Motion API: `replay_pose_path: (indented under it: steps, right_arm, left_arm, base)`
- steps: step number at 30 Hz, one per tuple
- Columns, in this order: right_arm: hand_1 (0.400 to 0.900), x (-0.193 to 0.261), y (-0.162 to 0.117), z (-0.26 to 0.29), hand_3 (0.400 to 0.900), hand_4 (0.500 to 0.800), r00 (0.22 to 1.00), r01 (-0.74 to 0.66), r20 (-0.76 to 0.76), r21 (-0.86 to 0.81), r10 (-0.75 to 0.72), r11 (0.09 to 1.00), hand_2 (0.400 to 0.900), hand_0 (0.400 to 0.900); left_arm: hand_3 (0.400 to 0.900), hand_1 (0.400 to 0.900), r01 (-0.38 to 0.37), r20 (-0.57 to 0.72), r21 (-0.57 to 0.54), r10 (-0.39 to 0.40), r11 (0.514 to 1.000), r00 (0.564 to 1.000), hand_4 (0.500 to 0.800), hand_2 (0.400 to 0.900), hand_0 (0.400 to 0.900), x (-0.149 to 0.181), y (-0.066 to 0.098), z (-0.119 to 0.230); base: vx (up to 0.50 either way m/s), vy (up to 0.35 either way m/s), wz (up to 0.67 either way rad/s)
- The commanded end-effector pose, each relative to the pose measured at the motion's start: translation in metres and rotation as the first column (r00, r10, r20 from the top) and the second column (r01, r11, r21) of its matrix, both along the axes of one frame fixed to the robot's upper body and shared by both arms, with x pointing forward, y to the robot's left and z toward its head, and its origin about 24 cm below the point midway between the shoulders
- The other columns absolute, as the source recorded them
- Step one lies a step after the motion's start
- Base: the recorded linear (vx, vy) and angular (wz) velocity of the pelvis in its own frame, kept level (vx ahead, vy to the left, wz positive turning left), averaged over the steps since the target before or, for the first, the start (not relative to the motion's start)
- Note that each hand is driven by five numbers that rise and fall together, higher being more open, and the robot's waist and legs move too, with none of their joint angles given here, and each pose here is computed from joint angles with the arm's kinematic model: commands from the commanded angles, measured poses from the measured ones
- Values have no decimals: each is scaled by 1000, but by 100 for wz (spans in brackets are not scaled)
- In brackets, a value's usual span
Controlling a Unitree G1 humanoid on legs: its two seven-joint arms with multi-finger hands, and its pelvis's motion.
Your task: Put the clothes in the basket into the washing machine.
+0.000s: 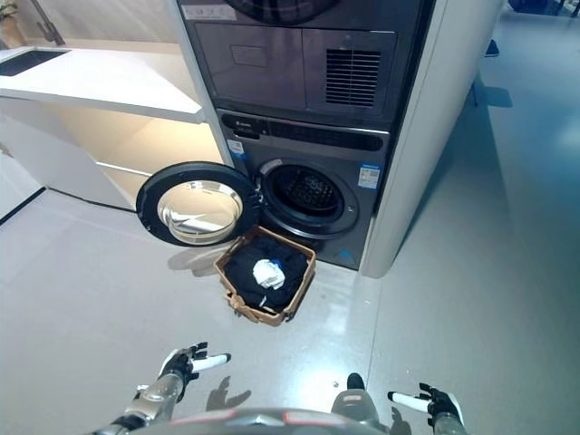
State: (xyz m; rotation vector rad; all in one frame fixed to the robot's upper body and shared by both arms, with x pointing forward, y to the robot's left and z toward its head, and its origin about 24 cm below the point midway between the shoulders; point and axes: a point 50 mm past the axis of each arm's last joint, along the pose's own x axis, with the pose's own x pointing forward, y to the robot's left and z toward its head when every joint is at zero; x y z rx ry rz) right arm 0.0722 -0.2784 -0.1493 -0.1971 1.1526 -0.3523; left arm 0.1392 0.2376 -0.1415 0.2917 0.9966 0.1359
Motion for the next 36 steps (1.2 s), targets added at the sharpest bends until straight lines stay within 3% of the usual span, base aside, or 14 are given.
replay_pose_path:
  steps: [1,5,11,23,28,36]
  right_arm:
    - [900,19,-14,11,900,800,997,1,80,-41,2,999,900,900]
    - [900,8,-12,7,900,800,999,-7,49,-30,8,1000,900,900]
    - [900,18,-17,11,900,800,997,-55,49,-73,59,996,900,900]
    - [900,1,-34,13,900,800,1000,0,4,-110,0,994,900,900]
    - [900,3,-35,14,900,800,1000,0,8,-117,1,993,900,900]
    - [900,11,-30,14,900,800,999,-21,39,-114,26,993,900,900]
  left_arm:
    - [900,900,-17,158,90,2,996,987,800,900,900,31,30,27]
    - [900,900,-24,137,88,12,996,991,800,900,900,26,32,24]
    - [900,900,-61,148,60,52,996,988,800,900,900,35,20,22]
    - [900,900,-13,182,19,10,1000,983,800,900,900,48,7,26]
    - [900,900,-13,177,30,8,999,984,800,900,900,45,11,26]
    - [900,900,-76,134,42,69,996,989,800,900,900,28,23,20]
  base:
    - [412,-245,26]
    - [353,-260,29]
    - [262,-362,46]
    - [191,-328,13]
    - [107,-126,-17]
    - [162,16,-40]
